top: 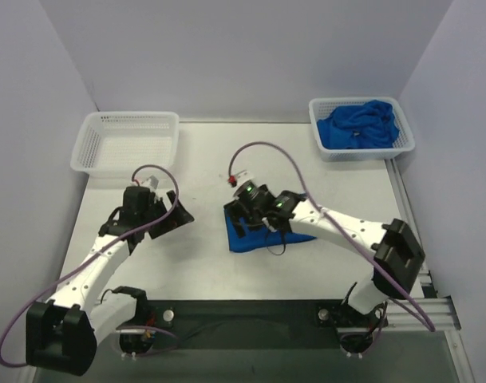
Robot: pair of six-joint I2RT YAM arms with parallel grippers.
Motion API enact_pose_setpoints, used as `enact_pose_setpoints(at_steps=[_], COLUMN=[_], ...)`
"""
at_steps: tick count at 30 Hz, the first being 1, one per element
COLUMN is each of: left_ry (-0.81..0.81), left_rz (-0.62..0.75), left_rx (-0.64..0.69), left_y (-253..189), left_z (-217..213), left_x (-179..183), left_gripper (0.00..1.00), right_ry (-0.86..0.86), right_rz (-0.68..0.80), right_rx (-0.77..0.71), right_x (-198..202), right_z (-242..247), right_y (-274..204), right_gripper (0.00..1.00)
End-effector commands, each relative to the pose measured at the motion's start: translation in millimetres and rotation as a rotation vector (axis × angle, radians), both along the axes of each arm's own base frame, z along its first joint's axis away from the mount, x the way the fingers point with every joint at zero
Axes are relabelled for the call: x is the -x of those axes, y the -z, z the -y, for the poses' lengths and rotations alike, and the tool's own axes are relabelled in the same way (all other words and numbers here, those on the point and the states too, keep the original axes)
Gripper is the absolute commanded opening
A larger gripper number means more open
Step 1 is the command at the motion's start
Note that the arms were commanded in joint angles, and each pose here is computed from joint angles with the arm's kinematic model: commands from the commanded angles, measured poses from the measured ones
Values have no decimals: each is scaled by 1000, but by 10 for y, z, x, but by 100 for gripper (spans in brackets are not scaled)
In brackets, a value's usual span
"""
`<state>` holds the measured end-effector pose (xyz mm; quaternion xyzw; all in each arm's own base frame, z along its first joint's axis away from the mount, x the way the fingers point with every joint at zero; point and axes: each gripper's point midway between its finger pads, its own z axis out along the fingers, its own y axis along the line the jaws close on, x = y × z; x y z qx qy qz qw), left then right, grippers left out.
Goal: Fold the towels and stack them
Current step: Neatly place the folded towel into the bin
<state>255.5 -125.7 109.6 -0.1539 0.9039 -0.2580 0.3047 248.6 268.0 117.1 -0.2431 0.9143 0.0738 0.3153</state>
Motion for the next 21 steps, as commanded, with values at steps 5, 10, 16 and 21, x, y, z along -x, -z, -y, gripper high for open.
enact_pose_setpoints(at_steps=[5,10,16,21], left_ry=[31,-4,-16,-17], left_rz=[-50,-19,-5,-3], left_rx=[-7,-37,-41,-28], left_y=[145,117,140,170], left_z=[-201,-277,-293,-272], left_x=[245,205,185,179], left_gripper=[98,97,97,98], right_ry=[-173,-215,-222,-231], right_rz=[-60,-94,-121,-152], right_rx=[263,325,370,394], right_x=[310,400,404,411], right_z=[-427,-602,-611,-615], right_y=[399,642,841,996], right_gripper=[80,78,64,53])
